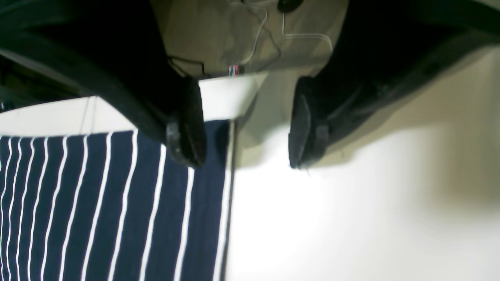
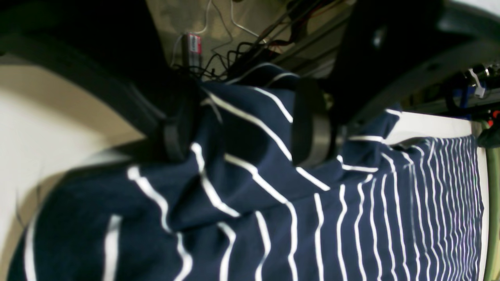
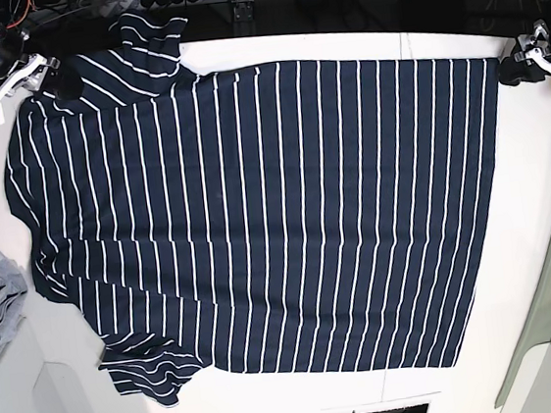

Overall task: Layout the t-shirt on the table in an organized manner, then fold the t-shirt properly
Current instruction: 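Grasp the shoulder corners with both grippers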

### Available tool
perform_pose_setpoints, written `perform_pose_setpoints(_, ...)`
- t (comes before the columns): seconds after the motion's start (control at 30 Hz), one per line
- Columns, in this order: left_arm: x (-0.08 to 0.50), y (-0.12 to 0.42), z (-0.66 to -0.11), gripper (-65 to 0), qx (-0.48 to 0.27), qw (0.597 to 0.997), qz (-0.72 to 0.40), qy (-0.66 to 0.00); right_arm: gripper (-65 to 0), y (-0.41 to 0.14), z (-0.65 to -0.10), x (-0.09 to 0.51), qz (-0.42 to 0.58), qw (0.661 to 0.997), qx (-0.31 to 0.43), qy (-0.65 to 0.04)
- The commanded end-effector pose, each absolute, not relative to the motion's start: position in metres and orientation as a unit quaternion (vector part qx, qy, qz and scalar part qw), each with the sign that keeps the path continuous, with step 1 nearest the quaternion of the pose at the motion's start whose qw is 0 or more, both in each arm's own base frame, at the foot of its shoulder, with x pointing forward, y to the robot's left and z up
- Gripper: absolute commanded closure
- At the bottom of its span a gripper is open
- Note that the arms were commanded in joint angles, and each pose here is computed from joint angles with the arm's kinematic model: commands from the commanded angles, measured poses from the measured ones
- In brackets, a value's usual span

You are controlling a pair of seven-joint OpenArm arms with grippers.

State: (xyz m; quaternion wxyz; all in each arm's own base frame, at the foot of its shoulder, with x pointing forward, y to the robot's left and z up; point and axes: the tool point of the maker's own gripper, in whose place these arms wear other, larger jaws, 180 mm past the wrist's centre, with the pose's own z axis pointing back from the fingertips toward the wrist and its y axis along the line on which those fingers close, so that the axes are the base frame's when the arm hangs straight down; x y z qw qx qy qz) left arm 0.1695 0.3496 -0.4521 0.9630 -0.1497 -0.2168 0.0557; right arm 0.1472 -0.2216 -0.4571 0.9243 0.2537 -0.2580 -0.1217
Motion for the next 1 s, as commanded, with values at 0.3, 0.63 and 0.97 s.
perform_pose_setpoints(0.3,0.149,0.349,-0.458,-36.6,-0.145,0.977,0.03,-0.156,-35.8,-0.215,-0.455,0.146,-0.121,0.921,0.265,-0.26)
perform_pose_setpoints(0.63,0.145,0.315,-0.466,-36.5,-0.18,0.975,-0.009,-0.131,-35.7,-0.213,-0.455,0.144,-0.122,0.921,0.272,-0.251)
perform_pose_setpoints(0.97,0.158,0.302,-0.466,0.0,-0.19,0.968,-0.019,-0.164,-5.8,-0.213,-0.454,0.144,-0.122,0.92,0.274,-0.252)
